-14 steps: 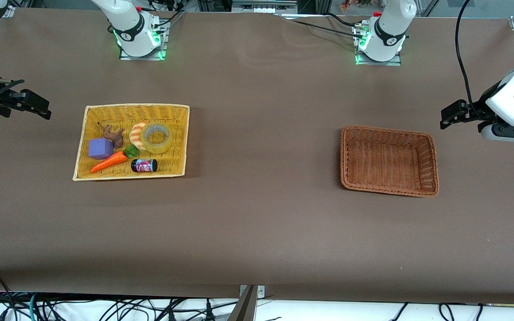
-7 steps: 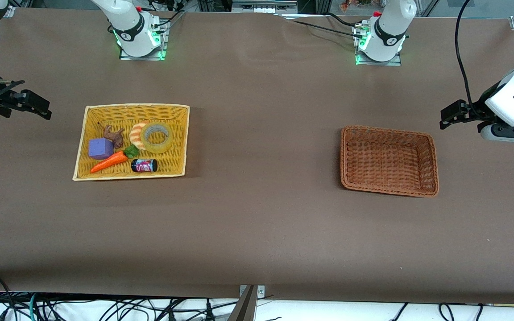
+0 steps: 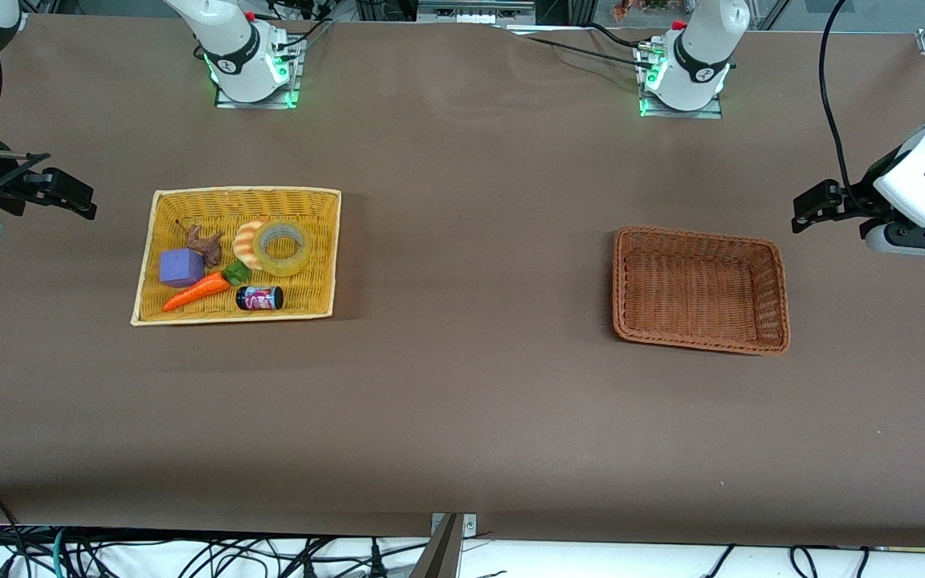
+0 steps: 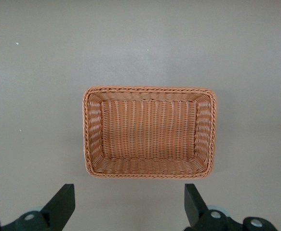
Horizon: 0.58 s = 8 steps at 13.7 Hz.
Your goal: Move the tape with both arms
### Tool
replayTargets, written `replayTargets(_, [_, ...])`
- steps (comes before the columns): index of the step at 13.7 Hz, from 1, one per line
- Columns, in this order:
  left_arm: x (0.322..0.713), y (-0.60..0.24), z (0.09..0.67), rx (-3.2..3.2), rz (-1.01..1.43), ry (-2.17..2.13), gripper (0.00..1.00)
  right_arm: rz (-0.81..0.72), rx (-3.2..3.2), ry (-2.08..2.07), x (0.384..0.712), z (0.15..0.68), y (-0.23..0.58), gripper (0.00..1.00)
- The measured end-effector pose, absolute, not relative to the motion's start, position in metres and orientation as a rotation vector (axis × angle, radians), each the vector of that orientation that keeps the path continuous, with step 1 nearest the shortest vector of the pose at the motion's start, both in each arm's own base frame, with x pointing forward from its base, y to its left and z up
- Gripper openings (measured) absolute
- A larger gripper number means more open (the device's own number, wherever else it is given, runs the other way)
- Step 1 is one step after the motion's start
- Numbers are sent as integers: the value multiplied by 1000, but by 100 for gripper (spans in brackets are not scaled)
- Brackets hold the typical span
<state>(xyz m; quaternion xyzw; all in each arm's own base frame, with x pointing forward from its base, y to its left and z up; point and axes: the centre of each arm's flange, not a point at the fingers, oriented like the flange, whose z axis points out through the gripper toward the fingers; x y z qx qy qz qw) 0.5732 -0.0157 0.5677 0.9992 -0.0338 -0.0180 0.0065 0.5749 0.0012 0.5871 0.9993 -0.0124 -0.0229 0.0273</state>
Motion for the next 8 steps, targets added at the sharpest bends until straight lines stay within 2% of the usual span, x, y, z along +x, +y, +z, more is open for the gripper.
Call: replayTargets(8, [573,-16,568,3126,-56,-106,100,-76,3085,-38,575,586,1,100])
